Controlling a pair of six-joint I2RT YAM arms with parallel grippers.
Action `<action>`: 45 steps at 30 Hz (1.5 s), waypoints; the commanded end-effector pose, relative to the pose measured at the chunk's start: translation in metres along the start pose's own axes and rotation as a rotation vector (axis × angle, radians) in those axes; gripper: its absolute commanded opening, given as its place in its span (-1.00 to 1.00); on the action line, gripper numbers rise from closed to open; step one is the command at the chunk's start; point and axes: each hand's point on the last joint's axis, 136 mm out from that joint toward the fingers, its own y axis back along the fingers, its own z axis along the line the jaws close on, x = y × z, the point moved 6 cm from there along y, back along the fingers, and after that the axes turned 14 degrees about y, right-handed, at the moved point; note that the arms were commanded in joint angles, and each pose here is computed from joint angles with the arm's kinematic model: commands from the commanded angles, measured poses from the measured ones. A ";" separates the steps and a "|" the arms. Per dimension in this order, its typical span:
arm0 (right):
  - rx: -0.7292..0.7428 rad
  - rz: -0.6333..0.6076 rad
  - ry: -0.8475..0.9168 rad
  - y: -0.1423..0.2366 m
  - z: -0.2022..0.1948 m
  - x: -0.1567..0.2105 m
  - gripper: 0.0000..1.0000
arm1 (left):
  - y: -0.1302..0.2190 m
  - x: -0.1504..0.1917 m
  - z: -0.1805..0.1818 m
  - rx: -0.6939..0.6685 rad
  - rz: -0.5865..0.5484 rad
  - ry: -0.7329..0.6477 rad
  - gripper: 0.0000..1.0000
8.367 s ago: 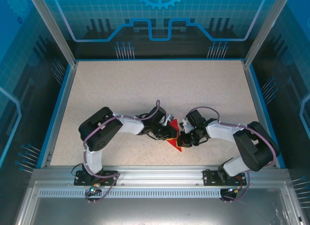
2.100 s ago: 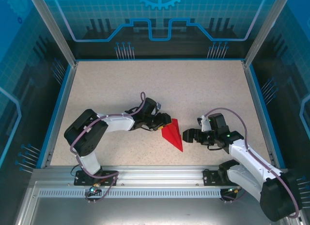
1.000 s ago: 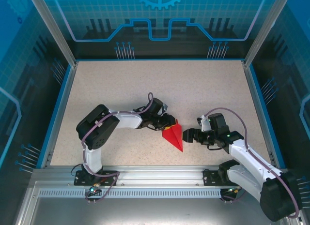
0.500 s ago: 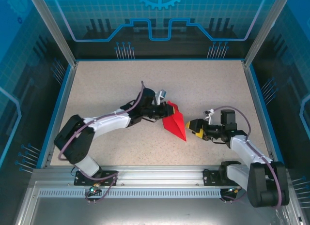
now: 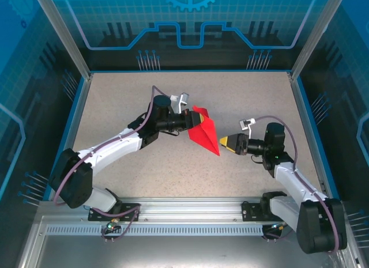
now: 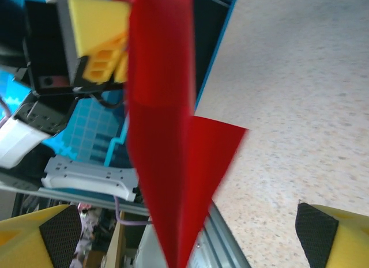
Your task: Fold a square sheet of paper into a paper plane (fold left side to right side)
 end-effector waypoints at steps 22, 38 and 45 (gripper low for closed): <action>-0.102 0.032 0.077 -0.055 0.040 -0.032 0.24 | 0.006 0.014 -0.024 0.175 0.063 0.020 -0.77; 0.050 0.071 0.098 -0.041 0.030 -0.020 -0.75 | 0.021 0.017 -0.004 0.039 0.028 -0.015 0.27; 0.291 0.185 0.180 -0.027 0.022 -0.005 -0.86 | 0.070 0.019 0.013 -0.160 -0.098 -0.084 0.65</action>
